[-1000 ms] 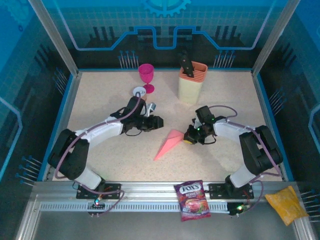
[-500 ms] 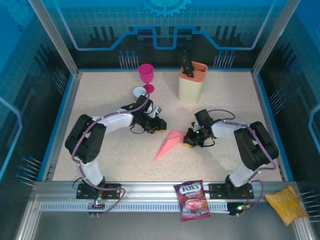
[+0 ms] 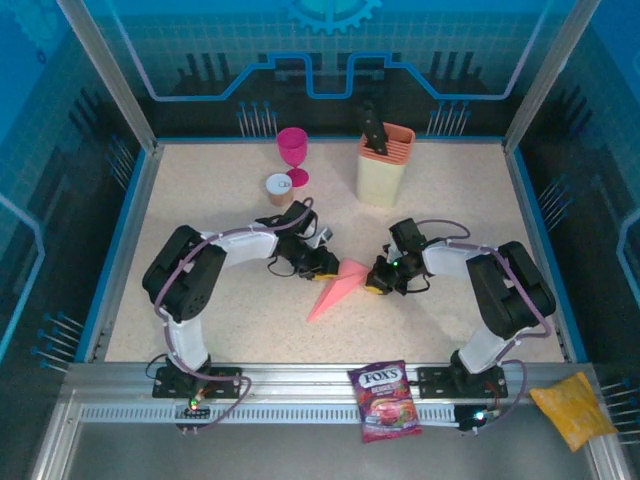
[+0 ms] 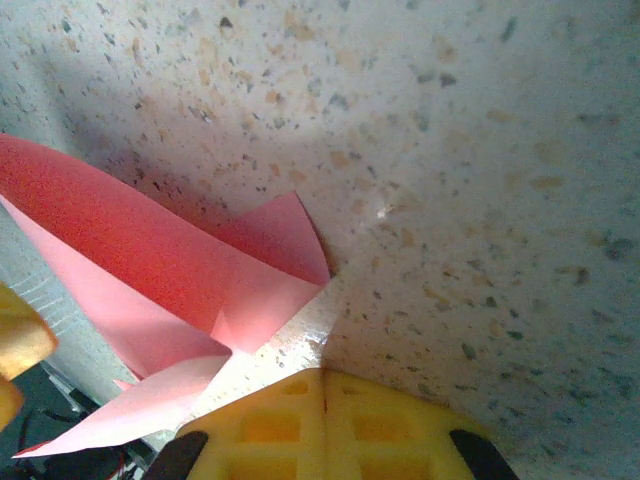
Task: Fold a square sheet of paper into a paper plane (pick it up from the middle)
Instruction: Move the paper plane to the center of the table.
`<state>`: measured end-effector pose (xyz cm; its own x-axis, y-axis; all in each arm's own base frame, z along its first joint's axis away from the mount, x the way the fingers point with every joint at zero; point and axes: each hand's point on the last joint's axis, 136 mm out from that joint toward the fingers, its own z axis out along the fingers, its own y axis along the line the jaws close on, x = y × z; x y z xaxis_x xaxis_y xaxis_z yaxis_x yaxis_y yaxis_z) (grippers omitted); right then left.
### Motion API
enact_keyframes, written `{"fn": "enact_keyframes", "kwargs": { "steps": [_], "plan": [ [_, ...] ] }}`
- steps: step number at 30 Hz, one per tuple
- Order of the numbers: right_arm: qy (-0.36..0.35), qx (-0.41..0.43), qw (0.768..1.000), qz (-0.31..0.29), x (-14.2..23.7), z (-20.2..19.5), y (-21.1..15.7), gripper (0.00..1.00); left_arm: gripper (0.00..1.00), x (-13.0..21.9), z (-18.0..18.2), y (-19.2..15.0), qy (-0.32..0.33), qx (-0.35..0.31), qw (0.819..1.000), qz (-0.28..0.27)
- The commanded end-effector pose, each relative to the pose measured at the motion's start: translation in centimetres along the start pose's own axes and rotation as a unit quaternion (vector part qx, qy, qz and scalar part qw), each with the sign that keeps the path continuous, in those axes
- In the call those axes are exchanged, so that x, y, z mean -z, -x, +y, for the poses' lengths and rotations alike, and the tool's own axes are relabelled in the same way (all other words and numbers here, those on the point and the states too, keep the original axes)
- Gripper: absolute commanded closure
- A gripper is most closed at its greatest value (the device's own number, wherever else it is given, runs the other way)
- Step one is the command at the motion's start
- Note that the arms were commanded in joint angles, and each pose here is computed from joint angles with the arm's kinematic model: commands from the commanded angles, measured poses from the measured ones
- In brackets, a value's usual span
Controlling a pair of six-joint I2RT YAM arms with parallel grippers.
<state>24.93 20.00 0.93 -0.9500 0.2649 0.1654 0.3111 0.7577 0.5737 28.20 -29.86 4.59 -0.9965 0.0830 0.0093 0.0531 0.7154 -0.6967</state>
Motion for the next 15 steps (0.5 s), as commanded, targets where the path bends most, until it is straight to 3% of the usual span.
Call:
{"fn": "enact_keyframes", "kwargs": {
  "steps": [1,15],
  "plan": [
    [-0.014,0.001,1.0,0.025,-2.32,-1.03,-0.95,1.0,0.69,-0.77,1.16,-0.64,0.016,0.003,1.0,0.012],
    [-0.019,0.001,0.999,0.033,-2.66,-1.34,-1.16,1.0,0.69,-1.51,1.65,-0.44,0.035,-0.003,0.999,0.01]
  ]
}}
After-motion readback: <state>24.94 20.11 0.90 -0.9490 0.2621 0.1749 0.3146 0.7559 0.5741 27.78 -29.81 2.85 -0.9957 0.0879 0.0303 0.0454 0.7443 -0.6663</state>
